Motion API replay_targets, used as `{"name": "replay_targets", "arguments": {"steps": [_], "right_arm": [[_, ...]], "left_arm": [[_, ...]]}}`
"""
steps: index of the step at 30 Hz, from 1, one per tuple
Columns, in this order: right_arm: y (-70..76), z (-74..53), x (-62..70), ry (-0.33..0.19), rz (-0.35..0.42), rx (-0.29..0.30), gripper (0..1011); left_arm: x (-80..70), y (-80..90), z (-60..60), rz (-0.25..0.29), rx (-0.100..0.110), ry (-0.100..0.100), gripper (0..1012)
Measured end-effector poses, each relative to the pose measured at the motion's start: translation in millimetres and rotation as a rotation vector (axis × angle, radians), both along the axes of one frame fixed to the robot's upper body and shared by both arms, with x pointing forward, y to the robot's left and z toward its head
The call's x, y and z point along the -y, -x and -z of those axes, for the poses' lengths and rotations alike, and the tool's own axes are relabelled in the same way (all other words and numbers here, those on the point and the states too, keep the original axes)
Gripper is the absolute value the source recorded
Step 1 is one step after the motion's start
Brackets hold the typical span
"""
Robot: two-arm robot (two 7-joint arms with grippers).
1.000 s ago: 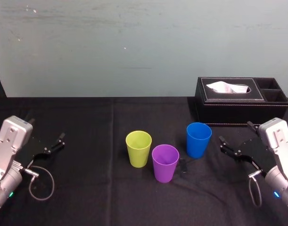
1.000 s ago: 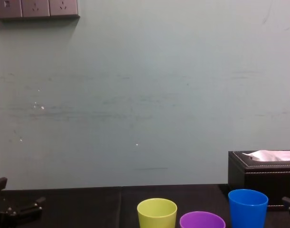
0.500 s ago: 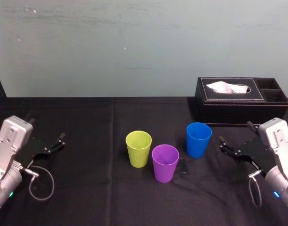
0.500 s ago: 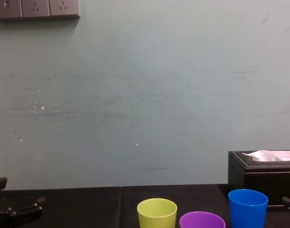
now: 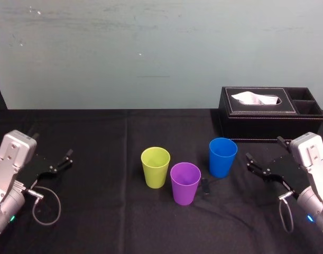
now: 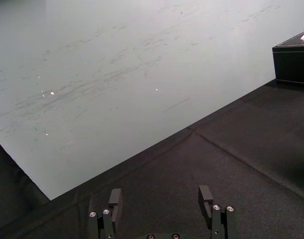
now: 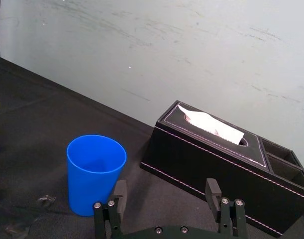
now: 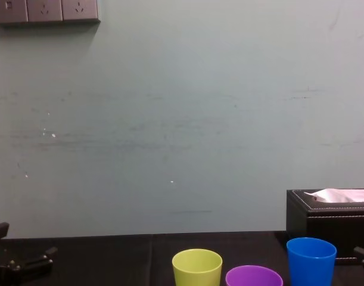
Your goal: Stack the three plastic cups sequentially using one hand.
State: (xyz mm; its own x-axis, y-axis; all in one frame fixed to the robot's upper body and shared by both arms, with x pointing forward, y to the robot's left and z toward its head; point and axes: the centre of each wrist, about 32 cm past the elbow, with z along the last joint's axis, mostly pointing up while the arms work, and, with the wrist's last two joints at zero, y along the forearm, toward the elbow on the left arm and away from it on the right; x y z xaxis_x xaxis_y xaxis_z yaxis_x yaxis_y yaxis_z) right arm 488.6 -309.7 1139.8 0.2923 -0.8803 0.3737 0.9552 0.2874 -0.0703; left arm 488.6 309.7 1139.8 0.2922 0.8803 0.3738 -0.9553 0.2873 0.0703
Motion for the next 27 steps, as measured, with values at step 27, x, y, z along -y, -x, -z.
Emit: {"name": "replay_targets", "arguments": {"steps": [27], "right_arm": [[1.7, -8.3, 1.2, -0.021, -0.020, -0.046, 1003]], "left_arm": [[0.0, 0.0, 0.0, 0.000, 0.000, 0.000, 1000]]}}
